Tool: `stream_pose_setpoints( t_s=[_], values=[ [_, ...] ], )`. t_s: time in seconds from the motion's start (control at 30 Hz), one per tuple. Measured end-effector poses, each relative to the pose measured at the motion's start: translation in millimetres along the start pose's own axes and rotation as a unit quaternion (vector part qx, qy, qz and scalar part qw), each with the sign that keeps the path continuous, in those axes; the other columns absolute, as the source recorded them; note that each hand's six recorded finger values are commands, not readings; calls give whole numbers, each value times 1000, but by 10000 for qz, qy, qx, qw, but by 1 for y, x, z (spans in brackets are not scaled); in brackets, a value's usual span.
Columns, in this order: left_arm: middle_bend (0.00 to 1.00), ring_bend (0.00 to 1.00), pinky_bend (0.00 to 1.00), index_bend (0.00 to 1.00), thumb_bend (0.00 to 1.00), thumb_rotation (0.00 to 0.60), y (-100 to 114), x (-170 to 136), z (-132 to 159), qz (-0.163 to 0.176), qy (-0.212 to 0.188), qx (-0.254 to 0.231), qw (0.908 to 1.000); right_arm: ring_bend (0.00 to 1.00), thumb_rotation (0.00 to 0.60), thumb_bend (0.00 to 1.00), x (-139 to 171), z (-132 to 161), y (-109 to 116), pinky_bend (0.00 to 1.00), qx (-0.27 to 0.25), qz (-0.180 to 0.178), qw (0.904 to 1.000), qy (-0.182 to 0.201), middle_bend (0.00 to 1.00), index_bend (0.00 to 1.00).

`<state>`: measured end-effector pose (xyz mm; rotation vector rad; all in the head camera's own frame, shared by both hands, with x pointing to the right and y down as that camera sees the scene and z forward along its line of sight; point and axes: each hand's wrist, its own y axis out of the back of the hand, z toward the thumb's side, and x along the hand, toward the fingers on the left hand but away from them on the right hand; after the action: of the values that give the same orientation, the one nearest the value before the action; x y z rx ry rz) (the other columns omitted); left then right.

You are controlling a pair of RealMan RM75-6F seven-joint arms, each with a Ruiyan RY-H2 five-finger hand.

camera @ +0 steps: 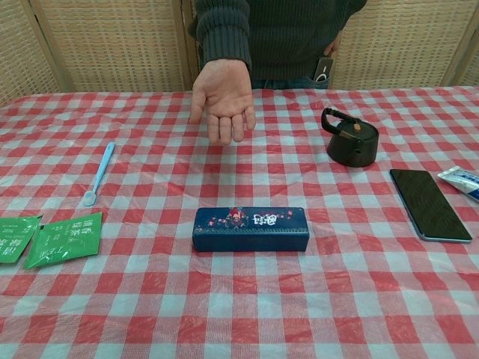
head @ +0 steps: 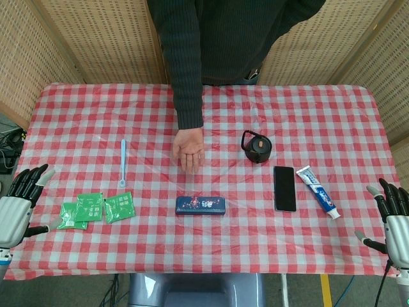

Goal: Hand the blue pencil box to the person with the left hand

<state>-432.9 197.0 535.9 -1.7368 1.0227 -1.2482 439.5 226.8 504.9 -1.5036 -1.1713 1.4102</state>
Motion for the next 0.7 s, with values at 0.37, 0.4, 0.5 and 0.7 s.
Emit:
stream_pose_setpoints(
  t_s=[0.37, 0.4, 0.5, 0.7],
  values=[
    [0, 0, 0, 0, 0, 600, -34, 22, 27, -636, -428, -23, 9971, 0, 600, 0, -2, -3, -1, 0, -36, 35, 10000, -55, 0, 165],
    [0, 0, 0, 0, 0, 600, -39, 25, 32, -767, -512, -50, 9957, 0, 600, 0, -3, -2, -1, 0, -45, 44, 10000, -52, 0, 165],
    [0, 0, 1, 18, 0, 600, -62, 40, 50, -1321, -800, -147, 9879, 0, 600, 0, -4, -3, -2, 0, -35, 69, 9999, -71, 0, 165],
    [0, 49, 85, 148, 0, 600, -113, 77, 98, -2372, -1347, -191, 9619, 0, 600, 0, -8, -7, -7, 0, 21, 128, 9998, -148, 0, 165]
  ],
)
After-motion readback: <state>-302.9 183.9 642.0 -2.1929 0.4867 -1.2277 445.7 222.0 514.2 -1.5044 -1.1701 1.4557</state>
